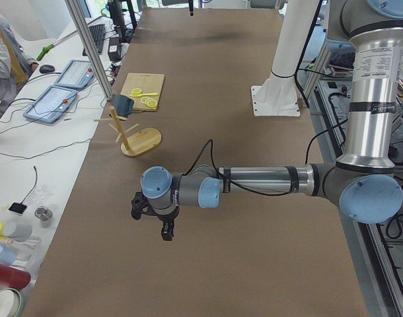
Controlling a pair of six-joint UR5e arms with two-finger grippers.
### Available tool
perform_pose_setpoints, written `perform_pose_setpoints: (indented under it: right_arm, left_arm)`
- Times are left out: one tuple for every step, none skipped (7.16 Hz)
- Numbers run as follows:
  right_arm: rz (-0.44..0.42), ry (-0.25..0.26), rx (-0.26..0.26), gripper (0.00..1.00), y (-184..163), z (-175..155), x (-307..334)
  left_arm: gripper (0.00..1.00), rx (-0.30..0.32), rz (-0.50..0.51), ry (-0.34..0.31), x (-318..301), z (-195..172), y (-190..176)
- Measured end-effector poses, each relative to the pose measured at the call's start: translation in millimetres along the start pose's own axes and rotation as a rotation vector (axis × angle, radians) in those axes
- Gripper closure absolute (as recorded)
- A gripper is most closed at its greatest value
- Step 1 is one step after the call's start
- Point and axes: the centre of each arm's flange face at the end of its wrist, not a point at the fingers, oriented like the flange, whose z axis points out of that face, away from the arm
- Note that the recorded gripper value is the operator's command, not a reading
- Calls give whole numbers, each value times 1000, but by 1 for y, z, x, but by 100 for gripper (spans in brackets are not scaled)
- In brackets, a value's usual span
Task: Hang cup on storage rack
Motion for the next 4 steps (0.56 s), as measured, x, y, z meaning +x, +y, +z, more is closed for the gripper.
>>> perform_pose_setpoints:
  right_arm:
    - [14, 5, -18, 0, 7, -5, 17]
    - [24, 9, -26, 0, 13, -7, 28]
    - [26, 15, -31, 0, 17, -7, 34]
    - [28, 17, -36, 0, 20, -5, 38]
  left_arm:
    - [2, 0, 1, 0, 0, 0, 2]
    - [2, 1, 2, 0, 0, 0, 4]
    - [2, -1, -1, 1, -2, 2, 7]
    - [2, -6, -6, 1, -5, 4, 11]
